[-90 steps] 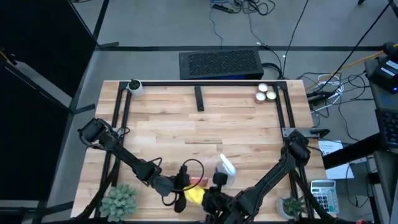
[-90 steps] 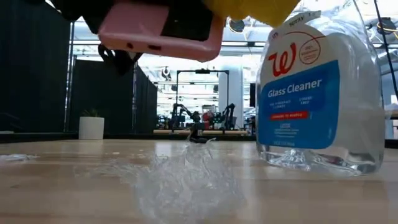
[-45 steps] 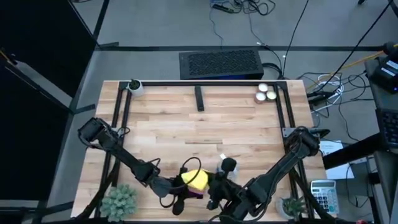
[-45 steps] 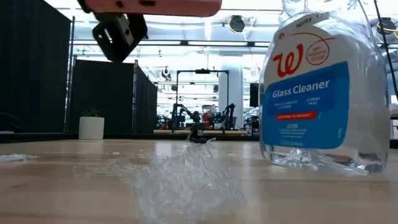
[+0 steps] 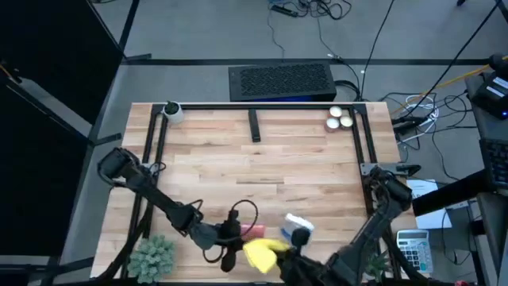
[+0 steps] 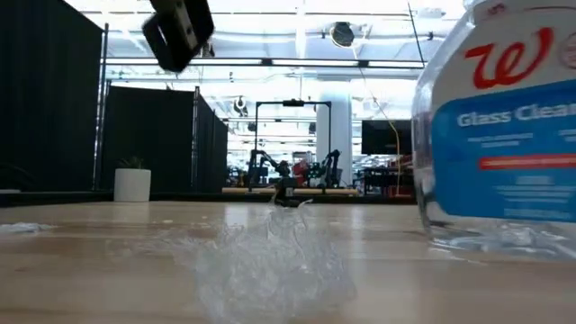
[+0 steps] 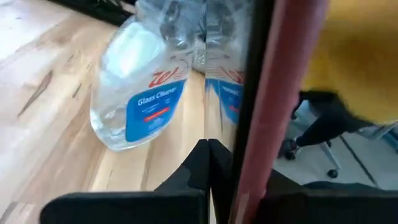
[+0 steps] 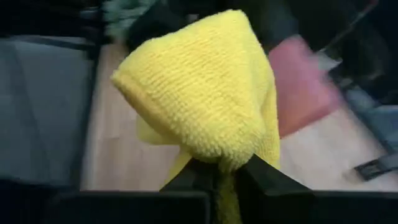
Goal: Apply microfiber cloth
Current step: Wipe the back of the pink cellphone with a yellow microfiber cloth
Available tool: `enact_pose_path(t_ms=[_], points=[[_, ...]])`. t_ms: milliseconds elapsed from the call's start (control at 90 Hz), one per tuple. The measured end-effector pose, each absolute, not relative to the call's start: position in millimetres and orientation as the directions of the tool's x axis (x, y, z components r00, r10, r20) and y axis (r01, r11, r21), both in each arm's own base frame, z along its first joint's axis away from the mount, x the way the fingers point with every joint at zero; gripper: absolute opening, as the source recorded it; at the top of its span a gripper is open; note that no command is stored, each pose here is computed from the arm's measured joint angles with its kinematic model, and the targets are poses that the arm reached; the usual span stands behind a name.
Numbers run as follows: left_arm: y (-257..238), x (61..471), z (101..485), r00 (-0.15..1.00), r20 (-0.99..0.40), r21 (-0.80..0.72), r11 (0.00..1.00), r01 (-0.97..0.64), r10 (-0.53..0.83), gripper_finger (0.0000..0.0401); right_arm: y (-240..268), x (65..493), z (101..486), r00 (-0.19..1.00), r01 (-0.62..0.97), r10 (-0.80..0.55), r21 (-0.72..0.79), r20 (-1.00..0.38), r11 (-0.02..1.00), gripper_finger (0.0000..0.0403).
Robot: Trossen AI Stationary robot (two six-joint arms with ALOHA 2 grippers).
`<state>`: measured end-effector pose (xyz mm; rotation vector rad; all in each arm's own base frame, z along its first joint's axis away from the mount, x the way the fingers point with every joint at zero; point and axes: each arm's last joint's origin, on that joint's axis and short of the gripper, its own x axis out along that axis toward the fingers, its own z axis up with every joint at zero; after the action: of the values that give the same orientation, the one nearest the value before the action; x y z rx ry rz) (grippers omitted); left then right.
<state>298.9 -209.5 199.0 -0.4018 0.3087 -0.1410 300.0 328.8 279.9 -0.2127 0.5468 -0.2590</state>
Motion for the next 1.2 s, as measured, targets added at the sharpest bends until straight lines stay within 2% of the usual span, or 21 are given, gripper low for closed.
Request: enact_pose_path(t_ms=[133, 289, 411, 600, 733, 933, 1089, 1200], points=[[-204, 297, 218, 0.973, -0.188, -0.410, 0.911, 0.043, -0.130, 0.0009, 340, 302, 266, 0.826, 0.146, -0.268, -0.272, -0.496, 0.951, 0.0009], [-199, 300, 223, 0.981, -0.153, -0.435, 0.900, 0.040, -0.117, 0.0009, 339, 328, 254, 0.849, 0.117, -0.274, -0.345, -0.451, 0.931, 0.0009], [-199, 301, 223, 0.982, -0.148, -0.439, 0.897, 0.041, -0.117, 0.0009, 327, 354, 255, 0.865, 0.120, -0.306, -0.429, -0.397, 0.895, 0.0009], [-201, 299, 225, 0.986, -0.124, -0.449, 0.892, 0.045, -0.112, 0.0009, 297, 376, 251, 0.823, 0.103, -0.345, -0.478, -0.451, 0.872, 0.0009], [-205, 296, 224, 0.986, -0.125, -0.442, 0.896, 0.046, -0.113, 0.0009, 291, 375, 248, 0.793, 0.107, -0.361, -0.472, -0.490, 0.875, 0.0009], [-212, 291, 221, 0.981, -0.147, -0.434, 0.899, 0.053, -0.129, 0.0009, 294, 346, 239, 0.708, 0.117, -0.411, -0.479, -0.574, 0.870, 0.0009], [-223, 284, 224, 0.959, -0.151, -0.471, 0.870, 0.145, -0.241, 0.0009, 295, 328, 234, 0.662, 0.173, -0.472, -0.493, -0.582, 0.852, 0.0009], [-225, 282, 222, 0.956, -0.163, -0.450, 0.880, 0.149, -0.245, 0.0009, 299, 326, 235, 0.672, 0.215, -0.461, -0.442, -0.580, 0.871, 0.0009]])
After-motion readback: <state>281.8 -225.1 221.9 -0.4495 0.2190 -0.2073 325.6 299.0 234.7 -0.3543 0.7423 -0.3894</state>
